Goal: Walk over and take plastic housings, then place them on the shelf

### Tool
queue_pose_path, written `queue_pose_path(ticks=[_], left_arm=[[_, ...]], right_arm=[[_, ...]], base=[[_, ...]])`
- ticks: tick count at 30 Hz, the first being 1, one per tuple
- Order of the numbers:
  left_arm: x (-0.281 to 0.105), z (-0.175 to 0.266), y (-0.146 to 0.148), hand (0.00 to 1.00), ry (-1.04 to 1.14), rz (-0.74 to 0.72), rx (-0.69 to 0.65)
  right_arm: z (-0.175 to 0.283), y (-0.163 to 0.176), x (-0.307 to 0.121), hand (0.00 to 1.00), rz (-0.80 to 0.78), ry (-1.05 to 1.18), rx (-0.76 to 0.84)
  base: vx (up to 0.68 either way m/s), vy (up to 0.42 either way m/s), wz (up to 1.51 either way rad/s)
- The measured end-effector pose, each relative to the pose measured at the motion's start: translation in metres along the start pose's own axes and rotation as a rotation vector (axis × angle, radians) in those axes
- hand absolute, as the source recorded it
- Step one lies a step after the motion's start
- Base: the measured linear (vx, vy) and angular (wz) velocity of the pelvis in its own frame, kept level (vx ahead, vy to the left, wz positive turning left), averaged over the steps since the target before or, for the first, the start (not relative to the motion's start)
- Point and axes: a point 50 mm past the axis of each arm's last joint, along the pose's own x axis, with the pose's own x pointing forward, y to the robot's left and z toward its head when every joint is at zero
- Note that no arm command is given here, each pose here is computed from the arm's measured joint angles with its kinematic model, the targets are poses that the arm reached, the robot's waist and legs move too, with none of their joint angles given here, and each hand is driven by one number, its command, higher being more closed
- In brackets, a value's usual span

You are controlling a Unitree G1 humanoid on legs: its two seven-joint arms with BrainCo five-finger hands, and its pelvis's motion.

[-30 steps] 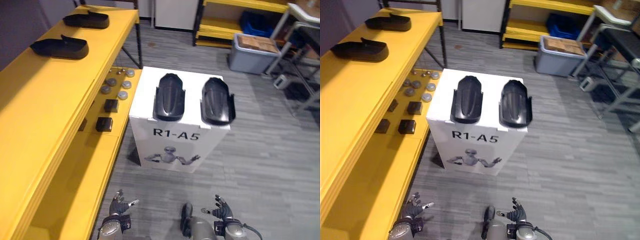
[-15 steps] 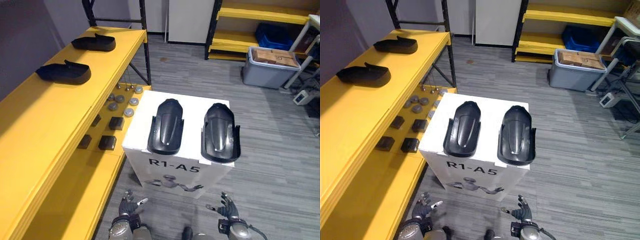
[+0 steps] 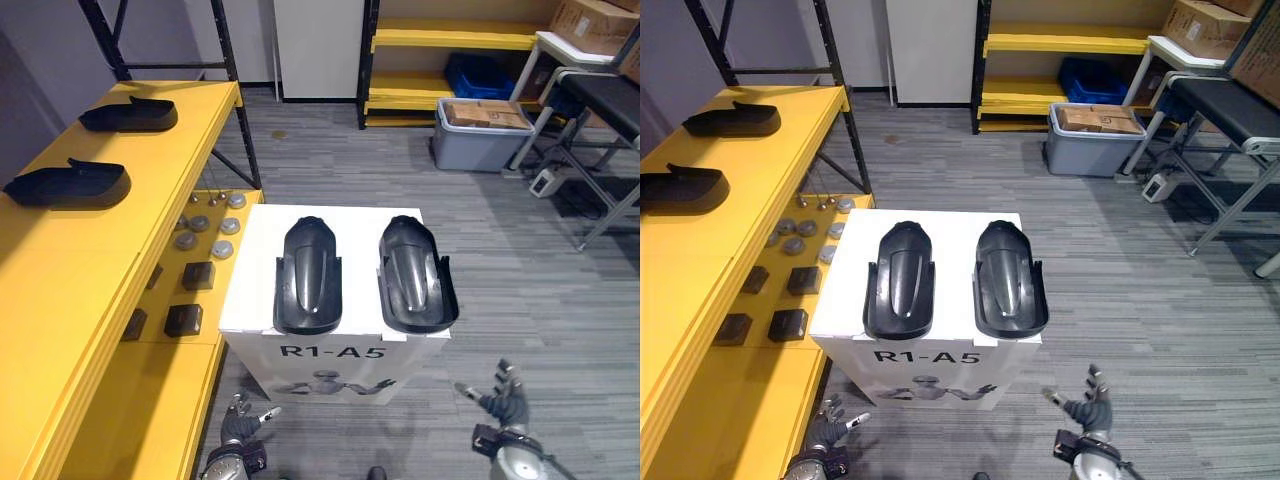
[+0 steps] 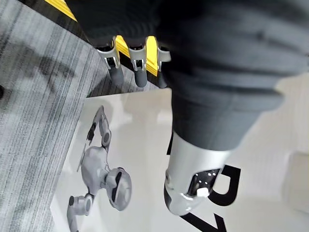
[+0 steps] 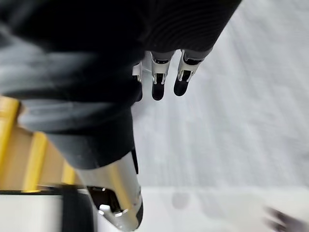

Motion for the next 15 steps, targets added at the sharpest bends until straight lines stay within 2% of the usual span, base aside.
queue_pose_path(ticks=[5, 7, 10, 15], left_arm=[[0.000, 0.001, -0.002, 0.00, -0.004, -0.015, 0.002], [0.000, -0.003, -0.003, 0.00, 0.011, -0.030, 0.044], [-0.001, -0.010, -0.003, 0.00, 0.040, -0.044, 0.076], [-0.001, -0.015, 0.008, 0.00, 0.063, -0.028, 0.107]], right_arm=[[0.055, 0.003, 0.004, 0.00, -0.003, -0.239, -0.022], [0.071, 0.009, 0.011, 0.00, 0.007, -0.311, -0.017], [0.080, 0.017, 0.024, 0.00, 0.047, -0.345, -0.054], [0.069, 0.032, 0.050, 0.00, 0.090, -0.279, -0.120]], base=[[0.05, 0.021, 0.03], [0.01, 0.023, 0.22], [-0.03, 0.027, 0.20], [-0.03, 0.005, 0.09]])
